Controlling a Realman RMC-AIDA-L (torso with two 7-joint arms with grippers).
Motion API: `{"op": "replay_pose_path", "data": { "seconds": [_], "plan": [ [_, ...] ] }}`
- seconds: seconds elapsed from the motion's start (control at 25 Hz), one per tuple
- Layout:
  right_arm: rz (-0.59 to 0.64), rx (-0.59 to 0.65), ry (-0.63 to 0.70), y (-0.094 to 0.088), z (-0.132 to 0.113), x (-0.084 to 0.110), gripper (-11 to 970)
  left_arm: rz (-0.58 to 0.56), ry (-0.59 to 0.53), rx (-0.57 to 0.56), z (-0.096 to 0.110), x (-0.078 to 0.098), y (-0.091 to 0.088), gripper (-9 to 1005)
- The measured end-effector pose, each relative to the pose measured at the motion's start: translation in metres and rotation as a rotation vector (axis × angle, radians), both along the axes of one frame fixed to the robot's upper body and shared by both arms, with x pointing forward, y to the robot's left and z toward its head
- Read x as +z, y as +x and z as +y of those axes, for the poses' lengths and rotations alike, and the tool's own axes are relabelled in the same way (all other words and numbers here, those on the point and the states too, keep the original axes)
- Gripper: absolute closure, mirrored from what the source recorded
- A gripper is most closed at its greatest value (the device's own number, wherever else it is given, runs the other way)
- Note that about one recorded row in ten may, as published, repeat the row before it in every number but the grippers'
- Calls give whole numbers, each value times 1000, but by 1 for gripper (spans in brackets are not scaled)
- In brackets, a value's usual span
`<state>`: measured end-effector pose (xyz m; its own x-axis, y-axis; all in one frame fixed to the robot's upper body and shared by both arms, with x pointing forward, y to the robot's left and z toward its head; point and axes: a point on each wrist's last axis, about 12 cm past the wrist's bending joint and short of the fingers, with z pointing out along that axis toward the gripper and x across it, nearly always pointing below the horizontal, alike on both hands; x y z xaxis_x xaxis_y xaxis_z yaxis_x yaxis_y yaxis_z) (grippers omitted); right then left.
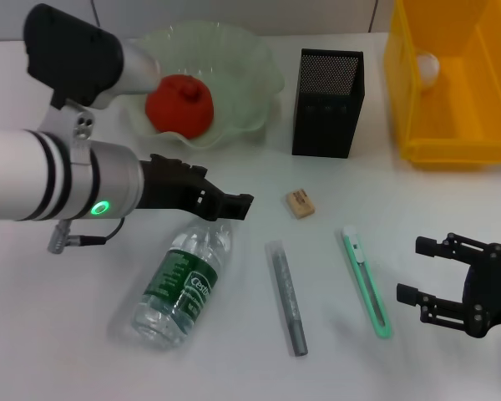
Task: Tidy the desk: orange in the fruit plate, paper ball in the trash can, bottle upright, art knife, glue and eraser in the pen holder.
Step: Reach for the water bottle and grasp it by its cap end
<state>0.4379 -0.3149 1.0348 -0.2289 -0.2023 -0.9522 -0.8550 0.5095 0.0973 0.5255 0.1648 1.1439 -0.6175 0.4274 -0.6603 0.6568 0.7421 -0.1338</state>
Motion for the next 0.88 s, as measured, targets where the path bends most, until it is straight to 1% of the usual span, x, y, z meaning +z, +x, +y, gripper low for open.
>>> {"op": "replay_pose_path", "data": {
  "seconds": [0.12, 0.32, 0.64, 0.88],
  "plan": [
    [-12, 7, -1, -1, 0, 0, 215, 5, 6, -4, -2, -2, 3, 199],
    [-25, 12, 0, -2, 2, -1, 215, 42, 33, -8, -9, -16, 16, 200],
    [-25, 14, 2, -2, 2, -1, 215, 59, 42, -4, -12, -21, 22, 200],
    [-25, 15, 2, -2, 2, -1, 214, 81, 56, 1, -13, -27, 25, 200]
  ]
}}
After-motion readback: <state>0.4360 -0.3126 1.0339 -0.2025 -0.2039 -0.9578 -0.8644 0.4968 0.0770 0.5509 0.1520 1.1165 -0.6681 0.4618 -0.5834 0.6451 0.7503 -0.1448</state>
